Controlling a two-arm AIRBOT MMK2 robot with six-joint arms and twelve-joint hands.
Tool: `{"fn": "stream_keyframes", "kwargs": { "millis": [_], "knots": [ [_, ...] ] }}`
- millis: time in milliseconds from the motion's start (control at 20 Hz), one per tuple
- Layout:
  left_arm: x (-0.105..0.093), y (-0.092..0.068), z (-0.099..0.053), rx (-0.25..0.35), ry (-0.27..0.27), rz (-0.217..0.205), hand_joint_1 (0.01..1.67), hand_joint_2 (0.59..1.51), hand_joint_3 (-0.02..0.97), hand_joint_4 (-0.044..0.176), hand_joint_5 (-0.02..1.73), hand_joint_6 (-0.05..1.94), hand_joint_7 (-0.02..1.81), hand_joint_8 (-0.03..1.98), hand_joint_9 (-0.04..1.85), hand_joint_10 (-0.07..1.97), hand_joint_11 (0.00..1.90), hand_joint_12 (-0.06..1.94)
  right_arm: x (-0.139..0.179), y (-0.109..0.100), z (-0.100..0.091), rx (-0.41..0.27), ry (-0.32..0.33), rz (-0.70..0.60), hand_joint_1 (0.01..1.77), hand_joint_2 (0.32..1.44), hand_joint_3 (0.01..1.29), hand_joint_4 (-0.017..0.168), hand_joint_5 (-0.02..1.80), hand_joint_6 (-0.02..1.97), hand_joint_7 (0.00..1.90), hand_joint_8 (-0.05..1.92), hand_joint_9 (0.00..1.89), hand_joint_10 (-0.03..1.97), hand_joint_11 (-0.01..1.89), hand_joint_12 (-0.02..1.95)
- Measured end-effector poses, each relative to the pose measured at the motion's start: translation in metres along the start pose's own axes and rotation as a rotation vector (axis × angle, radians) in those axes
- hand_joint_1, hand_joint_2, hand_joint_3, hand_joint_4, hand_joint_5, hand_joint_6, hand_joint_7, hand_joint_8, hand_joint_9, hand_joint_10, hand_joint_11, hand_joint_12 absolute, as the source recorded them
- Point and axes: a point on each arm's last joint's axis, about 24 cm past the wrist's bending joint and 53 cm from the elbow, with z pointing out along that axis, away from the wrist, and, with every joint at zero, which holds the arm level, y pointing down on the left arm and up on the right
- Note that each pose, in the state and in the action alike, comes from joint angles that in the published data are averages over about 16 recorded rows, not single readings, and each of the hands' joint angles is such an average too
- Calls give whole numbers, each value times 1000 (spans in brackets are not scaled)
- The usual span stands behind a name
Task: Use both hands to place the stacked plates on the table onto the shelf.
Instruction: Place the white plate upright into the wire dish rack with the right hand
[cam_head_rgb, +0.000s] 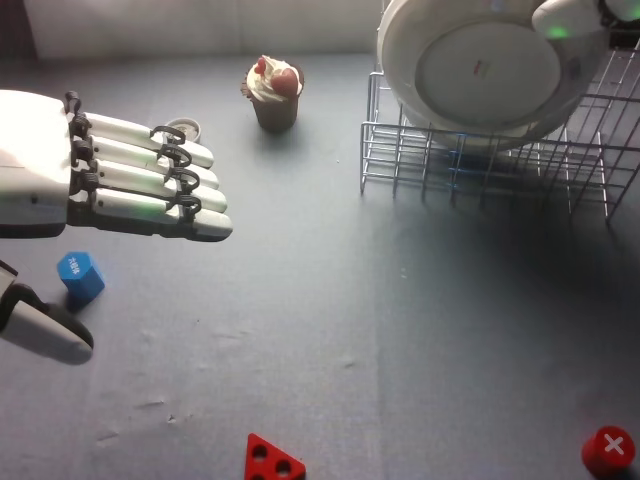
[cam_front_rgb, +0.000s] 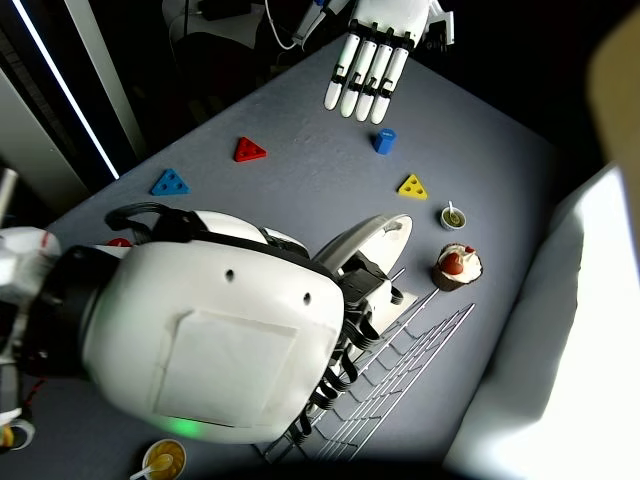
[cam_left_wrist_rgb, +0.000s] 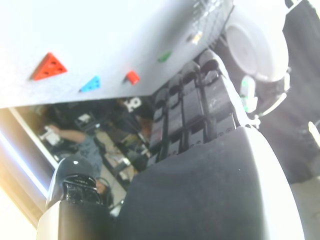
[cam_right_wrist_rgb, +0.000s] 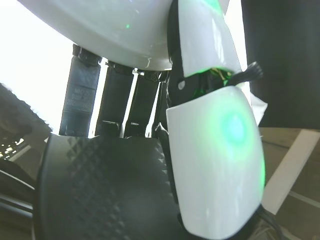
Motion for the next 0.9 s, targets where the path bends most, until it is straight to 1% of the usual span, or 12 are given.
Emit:
{"fn": "stream_keyframes", "kwargs": {
  "millis": [450,550,750,900],
  "knots": [
    [2,-4,5,15,2,-4,88,1108,12,4,142,20,199,0,200,9,181,13,-4,-16,5,27,-14,13,1480,970,12,-12,916,781,1126,538,1212,555,1005,1281],
    [2,-5,5,17,2,-5,94,1108,12,4,144,20,199,0,201,9,182,13,-4,-20,5,35,-15,10,1479,970,12,-12,912,785,1116,565,1210,563,1011,1251],
    [2,-6,7,22,0,-6,109,1108,12,4,149,20,199,0,205,9,182,13,-2,-29,5,53,-12,1,1463,976,13,-11,895,837,1083,625,1193,565,1059,1003],
    [2,-6,7,25,-1,-7,117,1108,13,4,154,19,199,0,208,9,182,13,0,-36,6,66,-9,-7,1425,988,12,-10,896,863,1051,519,1167,466,1101,792]
  ]
}}
